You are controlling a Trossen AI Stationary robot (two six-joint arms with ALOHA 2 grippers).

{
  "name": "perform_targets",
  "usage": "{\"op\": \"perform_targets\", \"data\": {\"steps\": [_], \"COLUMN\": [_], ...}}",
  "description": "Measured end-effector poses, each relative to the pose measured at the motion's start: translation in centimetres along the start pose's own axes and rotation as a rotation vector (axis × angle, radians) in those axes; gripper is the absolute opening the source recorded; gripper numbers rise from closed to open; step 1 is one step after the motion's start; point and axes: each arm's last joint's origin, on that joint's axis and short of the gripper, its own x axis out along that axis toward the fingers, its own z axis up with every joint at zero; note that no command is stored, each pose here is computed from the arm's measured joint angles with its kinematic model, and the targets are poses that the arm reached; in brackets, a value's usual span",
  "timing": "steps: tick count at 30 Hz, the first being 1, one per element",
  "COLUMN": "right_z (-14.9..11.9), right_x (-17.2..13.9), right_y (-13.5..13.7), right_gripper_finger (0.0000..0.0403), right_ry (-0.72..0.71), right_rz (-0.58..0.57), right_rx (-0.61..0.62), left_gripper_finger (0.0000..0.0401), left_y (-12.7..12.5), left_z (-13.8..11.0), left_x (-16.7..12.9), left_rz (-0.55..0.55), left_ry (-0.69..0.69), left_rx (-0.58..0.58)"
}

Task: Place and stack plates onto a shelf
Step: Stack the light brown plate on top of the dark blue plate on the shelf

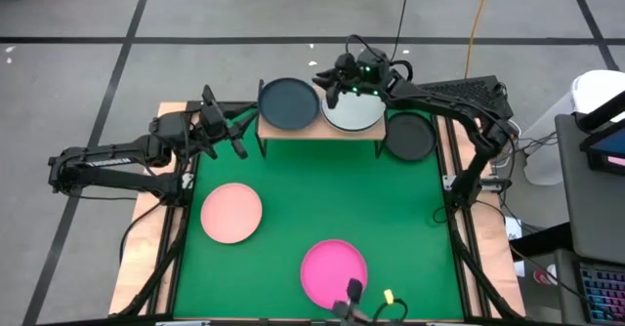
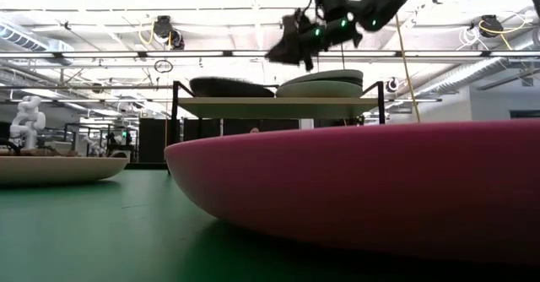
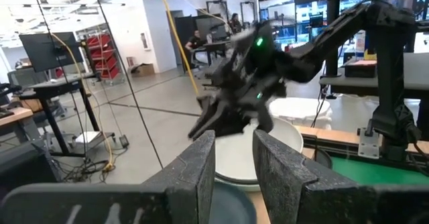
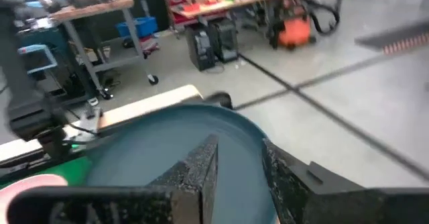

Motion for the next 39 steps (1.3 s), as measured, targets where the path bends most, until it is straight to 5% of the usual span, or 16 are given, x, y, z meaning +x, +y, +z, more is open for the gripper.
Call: {"op": "perform_targets", "data": {"steps": [9,15,26,35,39], "right_z": [4.5,4.6,-1.9,-6.6,-7.6], "right_x": [-5.7,-9.9,-16.9,-20.4,-20.9], "right_y": [5.4,7.8,10.2,11.4,11.8], "right_gripper_finger": [0.0100,0.0100,0.0100,0.0100,0.0100], "right_ry": [-0.019,0.033,-0.012,-0.150,-0.163], "right_rz": [0.083,0.124,0.102,0.171,0.201], "right_rx": [-0.222,-0.262,-0.286,-0.263,-0.264], "left_gripper_finger": [0.0108,0.0108,0.0108,0.0108,0.0108], "left_y": [-0.1,-0.2,-3.9,-8.8,-10.9], "left_z": [-0.4,-0.9,-4.8,-8.4,-10.1], "left_x": [0.0,-0.1,0.9,-0.6,-1.6], "left_rz": [-0.008,-0.016,-0.069,-0.270,-0.311], "left_ry": [0.041,0.092,0.400,0.665,0.794], "left_rx": [-0.007,0.009,0.056,0.242,0.199]}}
